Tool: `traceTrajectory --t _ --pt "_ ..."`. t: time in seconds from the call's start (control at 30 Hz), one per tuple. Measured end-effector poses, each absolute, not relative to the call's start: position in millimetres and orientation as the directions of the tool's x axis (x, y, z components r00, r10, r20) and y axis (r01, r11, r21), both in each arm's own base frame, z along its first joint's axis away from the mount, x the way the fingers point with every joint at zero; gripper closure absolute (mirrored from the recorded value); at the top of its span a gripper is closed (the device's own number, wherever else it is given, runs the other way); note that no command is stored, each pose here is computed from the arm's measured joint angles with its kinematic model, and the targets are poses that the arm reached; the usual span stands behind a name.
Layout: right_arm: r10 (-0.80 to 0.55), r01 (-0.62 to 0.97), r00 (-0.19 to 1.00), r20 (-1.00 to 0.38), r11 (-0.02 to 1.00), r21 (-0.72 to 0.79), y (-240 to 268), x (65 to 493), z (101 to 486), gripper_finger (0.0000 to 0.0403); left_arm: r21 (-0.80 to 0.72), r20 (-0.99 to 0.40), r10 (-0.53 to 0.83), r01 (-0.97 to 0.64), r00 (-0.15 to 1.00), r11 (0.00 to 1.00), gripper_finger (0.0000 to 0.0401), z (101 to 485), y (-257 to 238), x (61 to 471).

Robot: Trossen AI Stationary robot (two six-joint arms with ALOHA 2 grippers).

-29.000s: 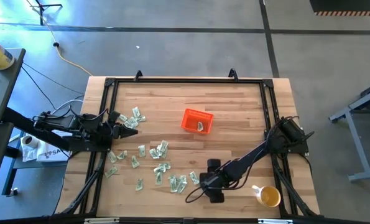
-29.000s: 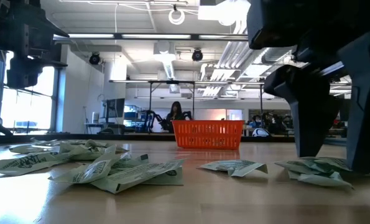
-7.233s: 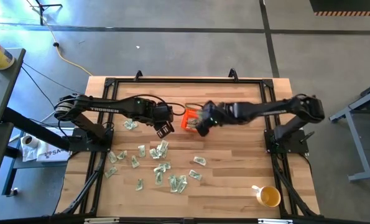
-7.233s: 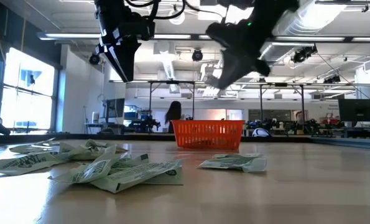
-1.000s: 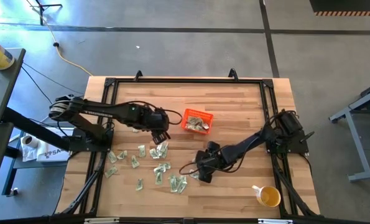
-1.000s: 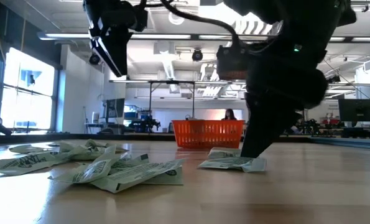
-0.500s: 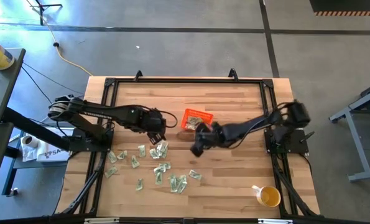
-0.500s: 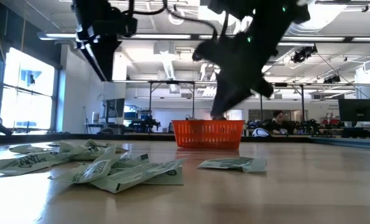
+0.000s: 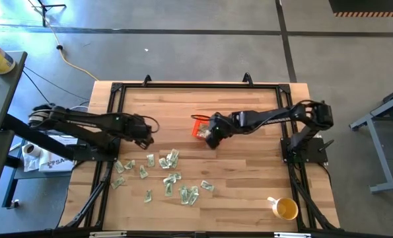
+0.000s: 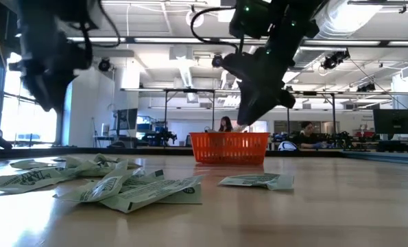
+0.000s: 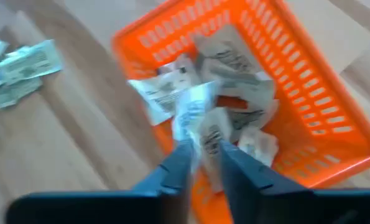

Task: Pick and place Stevia / Truvia into bins
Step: Put the green stevia packet into the orange basket

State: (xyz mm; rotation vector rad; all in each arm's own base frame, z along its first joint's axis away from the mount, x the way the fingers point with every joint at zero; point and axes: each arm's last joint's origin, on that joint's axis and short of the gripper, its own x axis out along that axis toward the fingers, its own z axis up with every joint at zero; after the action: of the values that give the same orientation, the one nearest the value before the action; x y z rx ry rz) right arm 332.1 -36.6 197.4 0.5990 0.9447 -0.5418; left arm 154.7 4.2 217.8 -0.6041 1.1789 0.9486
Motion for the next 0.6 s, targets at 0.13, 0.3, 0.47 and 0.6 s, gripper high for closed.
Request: traceTrajectory --t 0.13,0.3,0.47,0.6 --pt "-0.177 0.671 0.513 -0.840 0.693 0.264 -41.3 334.3 200.8 0.0224 -0.031 -0.962 0.232 -0.899 0.146 0.437 0.0169 191.5 9.9 146.2" --pt "-0.171 0.670 0.519 -0.838 0.690 0.274 -41.2 334.7 201.1 0.0103 -0.035 -0.955 0.253 -0.908 0.153 0.417 0.0169 168.5 15.1 150.6" --pt "-0.164 0.674 0.515 -0.842 0.684 0.279 -40.8 334.3 200.8 0.0040 0.076 -0.941 0.331 -0.910 0.070 0.408 0.0169 154.4 24.1 156.8" --pt "-0.170 0.677 0.514 -0.841 0.682 0.276 -41.0 334.3 200.8 0.0030 0.088 -0.936 0.342 -0.886 0.083 0.456 0.0169 144.9 35.7 168.7"
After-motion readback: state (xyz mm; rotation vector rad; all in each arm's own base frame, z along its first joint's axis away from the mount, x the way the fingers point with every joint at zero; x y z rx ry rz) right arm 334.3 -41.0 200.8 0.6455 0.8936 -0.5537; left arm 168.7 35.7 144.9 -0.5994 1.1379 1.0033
